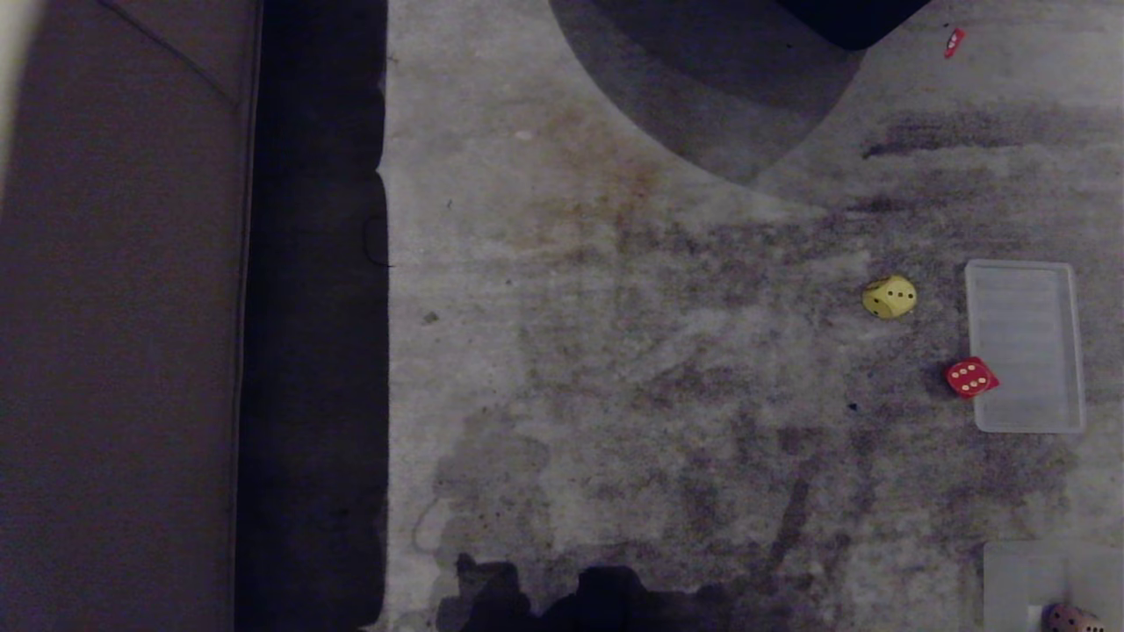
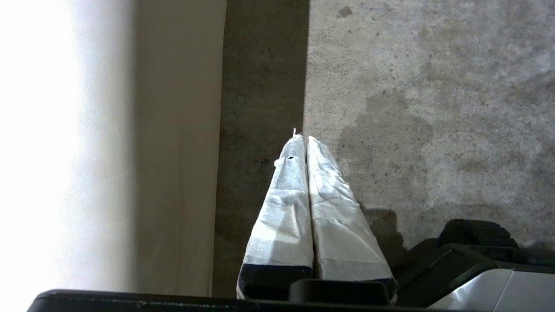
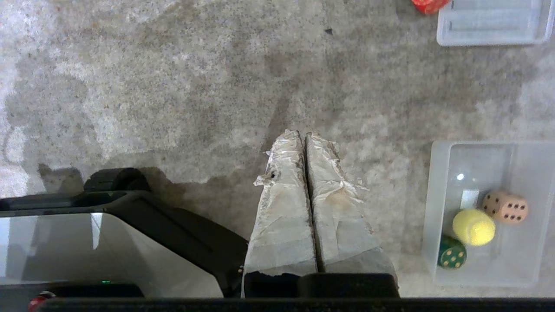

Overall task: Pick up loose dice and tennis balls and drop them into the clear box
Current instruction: Pick up toys out of the box

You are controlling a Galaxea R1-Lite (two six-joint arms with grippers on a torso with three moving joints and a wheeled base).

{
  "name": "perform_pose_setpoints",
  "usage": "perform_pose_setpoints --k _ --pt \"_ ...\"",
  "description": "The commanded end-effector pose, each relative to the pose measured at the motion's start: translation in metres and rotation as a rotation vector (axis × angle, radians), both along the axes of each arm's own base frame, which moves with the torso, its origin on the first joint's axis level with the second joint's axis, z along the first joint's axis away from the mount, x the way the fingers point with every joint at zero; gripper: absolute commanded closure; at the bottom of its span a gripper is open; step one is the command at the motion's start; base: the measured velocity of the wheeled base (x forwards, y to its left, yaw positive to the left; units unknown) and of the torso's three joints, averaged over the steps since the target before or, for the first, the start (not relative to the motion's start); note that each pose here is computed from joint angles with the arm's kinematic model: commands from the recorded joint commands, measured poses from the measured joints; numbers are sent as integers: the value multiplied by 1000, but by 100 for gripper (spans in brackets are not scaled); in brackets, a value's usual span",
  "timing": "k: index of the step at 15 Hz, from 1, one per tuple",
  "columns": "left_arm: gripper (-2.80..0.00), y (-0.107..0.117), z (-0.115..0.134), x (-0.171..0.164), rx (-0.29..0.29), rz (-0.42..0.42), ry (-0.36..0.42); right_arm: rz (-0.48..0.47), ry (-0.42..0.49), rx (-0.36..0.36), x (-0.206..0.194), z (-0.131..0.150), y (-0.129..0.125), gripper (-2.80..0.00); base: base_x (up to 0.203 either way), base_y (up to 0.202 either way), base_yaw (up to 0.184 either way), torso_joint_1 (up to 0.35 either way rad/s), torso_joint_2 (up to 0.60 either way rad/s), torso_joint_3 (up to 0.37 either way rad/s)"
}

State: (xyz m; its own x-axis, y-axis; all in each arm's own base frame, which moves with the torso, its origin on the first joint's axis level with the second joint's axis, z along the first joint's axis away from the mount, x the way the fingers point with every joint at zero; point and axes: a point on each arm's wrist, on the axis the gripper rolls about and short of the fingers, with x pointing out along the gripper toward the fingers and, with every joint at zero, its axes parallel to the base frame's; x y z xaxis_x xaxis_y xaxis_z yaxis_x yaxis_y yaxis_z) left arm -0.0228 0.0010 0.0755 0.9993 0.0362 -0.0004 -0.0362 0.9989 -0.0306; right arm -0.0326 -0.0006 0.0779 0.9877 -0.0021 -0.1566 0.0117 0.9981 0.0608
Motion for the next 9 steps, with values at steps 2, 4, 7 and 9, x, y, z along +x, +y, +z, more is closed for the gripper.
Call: perform_pose_setpoints --k 2,4,7,9 --pt "0 0 0 0 -1 1 3 -8 32 40 5 26 0 0 0 0 0 0 0 0" --pt "0 0 0 0 -5 4 2 -12 54 61 11 51 0 0 0 0 0 0 0 0" --pt "0 0 0 0 -5 2 2 -21 138 67 29 69 0 0 0 0 0 0 0 0" --pt "0 0 0 0 -6 4 1 -36 203 66 43 77 0 0 0 0 0 0 0 0"
